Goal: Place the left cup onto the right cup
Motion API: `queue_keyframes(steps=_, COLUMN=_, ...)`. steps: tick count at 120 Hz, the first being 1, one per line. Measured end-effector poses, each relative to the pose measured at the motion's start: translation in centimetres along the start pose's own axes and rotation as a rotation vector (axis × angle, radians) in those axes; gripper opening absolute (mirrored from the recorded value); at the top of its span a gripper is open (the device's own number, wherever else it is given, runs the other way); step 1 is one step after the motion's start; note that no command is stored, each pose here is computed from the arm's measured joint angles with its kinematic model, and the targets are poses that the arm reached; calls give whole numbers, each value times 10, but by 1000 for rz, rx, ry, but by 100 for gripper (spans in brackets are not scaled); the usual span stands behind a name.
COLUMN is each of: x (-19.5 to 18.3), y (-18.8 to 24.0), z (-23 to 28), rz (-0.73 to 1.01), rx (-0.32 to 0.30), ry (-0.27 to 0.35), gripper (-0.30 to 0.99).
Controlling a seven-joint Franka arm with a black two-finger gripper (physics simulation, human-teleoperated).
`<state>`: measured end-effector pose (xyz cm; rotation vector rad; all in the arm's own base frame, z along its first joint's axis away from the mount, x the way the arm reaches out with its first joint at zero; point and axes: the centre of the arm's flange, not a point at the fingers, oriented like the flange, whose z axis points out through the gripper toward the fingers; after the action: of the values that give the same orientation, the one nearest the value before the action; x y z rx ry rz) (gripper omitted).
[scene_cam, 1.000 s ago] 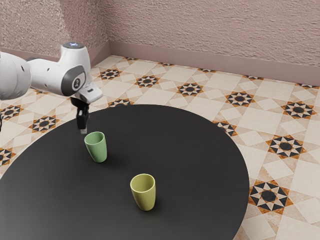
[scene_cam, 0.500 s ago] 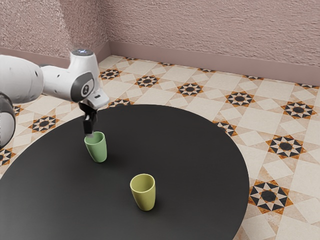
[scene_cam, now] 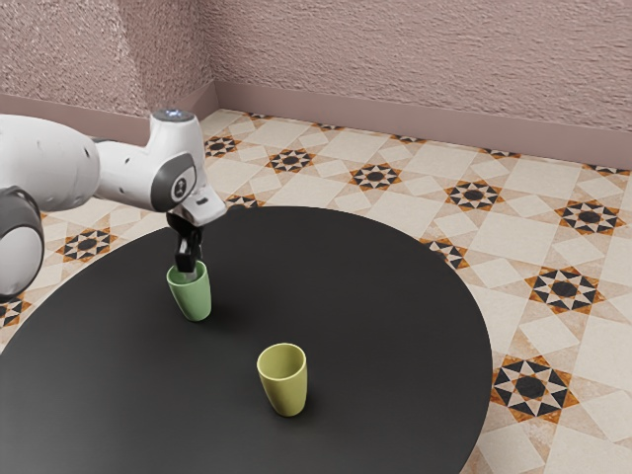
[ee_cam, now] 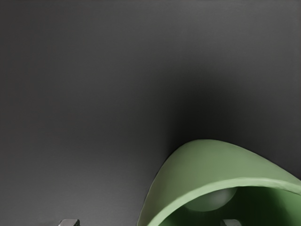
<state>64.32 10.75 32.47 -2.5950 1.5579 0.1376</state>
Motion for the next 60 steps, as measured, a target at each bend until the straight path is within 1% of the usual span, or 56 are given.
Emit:
queue_keyframes(steps=11, x=1, y=0, z=0, rz=2, rx=1, ry=3, gripper=13)
queue_keyframes(steps=24, x=2, y=0, z=-1, rz=4, rx=3, ry=6, gripper=2)
queue_keyframes(steps=39, x=3, y=0, z=-3, rz=7, rx=7, ry=10, gripper=-4)
queue_keyframes(steps=60, x=5, y=1, z=-5, rz=1, rx=8, ry=23, gripper=-8)
